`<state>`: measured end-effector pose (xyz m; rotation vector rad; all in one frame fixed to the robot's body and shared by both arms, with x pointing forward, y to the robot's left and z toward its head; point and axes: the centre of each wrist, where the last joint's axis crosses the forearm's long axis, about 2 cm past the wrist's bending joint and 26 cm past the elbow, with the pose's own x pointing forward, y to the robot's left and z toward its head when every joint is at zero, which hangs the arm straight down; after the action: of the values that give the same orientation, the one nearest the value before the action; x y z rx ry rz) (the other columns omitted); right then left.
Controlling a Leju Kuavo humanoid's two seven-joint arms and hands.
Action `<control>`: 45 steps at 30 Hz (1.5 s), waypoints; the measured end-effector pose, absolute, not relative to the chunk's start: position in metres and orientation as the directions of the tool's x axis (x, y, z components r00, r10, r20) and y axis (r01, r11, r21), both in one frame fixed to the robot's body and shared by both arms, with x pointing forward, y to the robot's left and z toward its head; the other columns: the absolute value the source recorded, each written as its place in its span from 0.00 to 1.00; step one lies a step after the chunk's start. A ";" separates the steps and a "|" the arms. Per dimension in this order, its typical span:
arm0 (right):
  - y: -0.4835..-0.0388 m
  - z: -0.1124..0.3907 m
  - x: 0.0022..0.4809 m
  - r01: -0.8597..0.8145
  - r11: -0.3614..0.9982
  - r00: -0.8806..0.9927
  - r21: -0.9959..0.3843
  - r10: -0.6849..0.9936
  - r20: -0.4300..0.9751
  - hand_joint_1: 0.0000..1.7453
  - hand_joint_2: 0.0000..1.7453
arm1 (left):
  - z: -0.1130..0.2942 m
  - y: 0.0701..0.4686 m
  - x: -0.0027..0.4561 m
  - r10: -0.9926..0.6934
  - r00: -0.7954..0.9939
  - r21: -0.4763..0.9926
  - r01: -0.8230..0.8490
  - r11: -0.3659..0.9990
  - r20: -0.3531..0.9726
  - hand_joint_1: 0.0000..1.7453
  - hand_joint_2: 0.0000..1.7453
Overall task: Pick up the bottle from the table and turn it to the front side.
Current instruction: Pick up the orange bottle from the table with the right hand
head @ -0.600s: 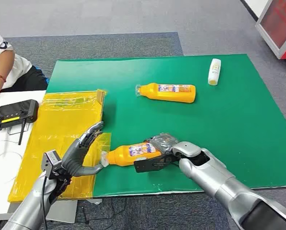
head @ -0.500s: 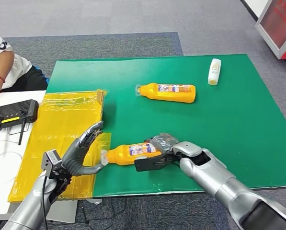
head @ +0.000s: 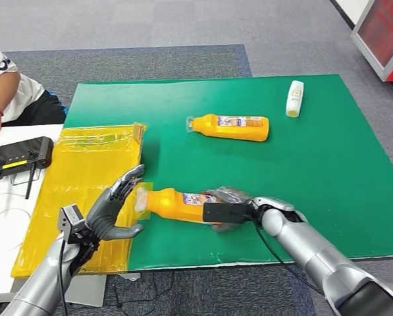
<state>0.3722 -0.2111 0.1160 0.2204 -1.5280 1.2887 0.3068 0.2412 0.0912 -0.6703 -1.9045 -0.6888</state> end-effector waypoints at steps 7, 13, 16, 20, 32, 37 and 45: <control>-0.242 0.091 0.353 -0.711 0.621 -0.251 -0.329 0.212 0.944 1.00 1.00 | 0.090 0.240 0.308 0.164 -0.378 0.167 0.703 0.691 0.911 0.00 1.00; -0.254 0.081 0.336 -0.668 0.710 -0.199 -0.221 0.115 0.973 1.00 1.00 | 0.086 0.241 0.304 0.162 -0.363 0.151 0.695 0.703 0.917 0.00 1.00; -0.256 0.081 0.329 -0.643 0.740 -0.203 -0.198 0.084 0.976 1.00 1.00 | 0.082 0.243 0.300 0.177 -0.331 0.113 0.696 0.709 0.927 0.00 1.00; -0.247 0.092 0.326 -0.629 0.752 -0.240 -0.197 0.054 0.969 1.00 1.00 | 0.076 0.248 0.297 0.394 -0.193 -0.112 0.768 0.631 0.898 0.00 1.00; -0.196 0.135 0.322 -0.602 0.726 -0.439 -0.332 0.046 0.897 0.98 1.00 | 0.064 0.255 0.312 0.450 -0.081 -0.250 0.738 0.626 0.889 0.00 1.00; -0.183 0.141 0.317 -0.583 0.722 -0.488 -0.373 0.056 0.871 0.96 1.00 | 0.066 0.253 0.315 0.432 -0.079 -0.241 0.734 0.635 0.899 0.00 1.00; -0.166 0.147 0.313 -0.582 0.701 -0.522 -0.413 0.067 0.850 0.99 1.00 | 0.076 0.246 0.325 0.431 -0.085 -0.215 0.771 0.600 0.898 0.00 1.00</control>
<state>0.3131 -0.1660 0.1470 0.3966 -1.9645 0.8647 0.3250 0.2461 0.0763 -0.9969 -1.7156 -0.3806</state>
